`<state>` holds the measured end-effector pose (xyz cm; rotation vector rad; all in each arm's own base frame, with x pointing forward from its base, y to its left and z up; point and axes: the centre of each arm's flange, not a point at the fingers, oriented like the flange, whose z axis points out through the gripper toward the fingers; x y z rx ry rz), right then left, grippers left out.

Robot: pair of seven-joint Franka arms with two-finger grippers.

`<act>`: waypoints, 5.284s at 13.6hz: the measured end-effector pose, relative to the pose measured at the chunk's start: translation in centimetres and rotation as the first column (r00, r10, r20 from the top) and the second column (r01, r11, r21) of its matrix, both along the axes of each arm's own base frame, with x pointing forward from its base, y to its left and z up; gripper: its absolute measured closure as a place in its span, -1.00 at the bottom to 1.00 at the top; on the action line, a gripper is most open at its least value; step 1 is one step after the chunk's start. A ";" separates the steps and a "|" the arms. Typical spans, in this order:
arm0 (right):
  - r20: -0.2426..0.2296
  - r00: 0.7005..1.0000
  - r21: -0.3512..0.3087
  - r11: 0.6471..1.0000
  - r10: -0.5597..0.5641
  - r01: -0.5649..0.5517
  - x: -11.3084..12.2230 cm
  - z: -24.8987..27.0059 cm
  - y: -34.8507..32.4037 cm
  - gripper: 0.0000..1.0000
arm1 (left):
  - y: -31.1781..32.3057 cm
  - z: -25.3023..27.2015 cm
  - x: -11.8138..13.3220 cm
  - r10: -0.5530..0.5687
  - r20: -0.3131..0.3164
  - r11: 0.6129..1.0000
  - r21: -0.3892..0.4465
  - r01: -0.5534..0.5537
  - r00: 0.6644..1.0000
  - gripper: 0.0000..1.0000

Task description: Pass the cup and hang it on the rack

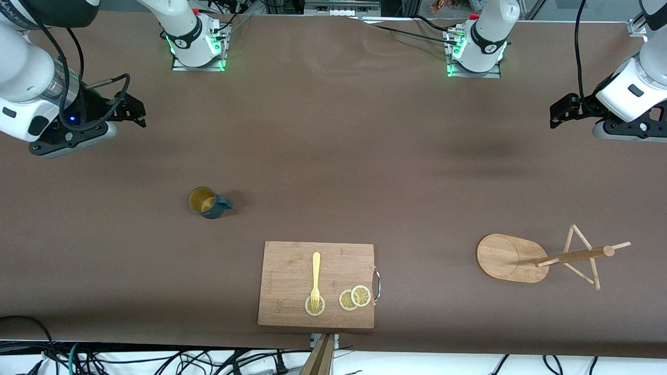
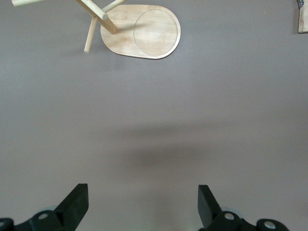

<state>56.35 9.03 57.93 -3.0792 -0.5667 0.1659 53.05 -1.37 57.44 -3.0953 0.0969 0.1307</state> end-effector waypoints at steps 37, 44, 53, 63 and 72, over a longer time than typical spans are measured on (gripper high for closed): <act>0.000 0.983 -0.041 0.982 -0.186 0.186 3.5 -12.0 -1.6 -1.00 | 0.0 0.0 0.0 0.000 0.000 1.000 0.000 0.000 1.000 -1.00; 0.003 0.977 -0.055 0.976 -0.212 0.212 5.0 -24.9 1.2 -0.95 | 0.0 0.0 0.0 0.000 0.000 1.000 0.000 0.000 1.000 -1.00; 0.029 0.976 -0.044 0.975 -0.218 0.219 5.6 -33.1 1.3 -0.37 | 0.0 0.0 0.0 0.000 -0.001 1.000 0.000 0.000 1.000 -1.00; 0.020 0.974 0.001 0.974 -0.225 0.225 6.0 -31.4 5.4 0.91 | 0.0 0.0 0.0 0.001 0.000 1.000 0.000 -0.001 1.000 -1.00; 0.007 0.891 0.032 0.891 -0.454 0.453 -0.6 -26.9 33.6 0.91 | 0.1 0.0 0.0 0.001 0.001 1.000 0.000 -0.001 1.000 -1.00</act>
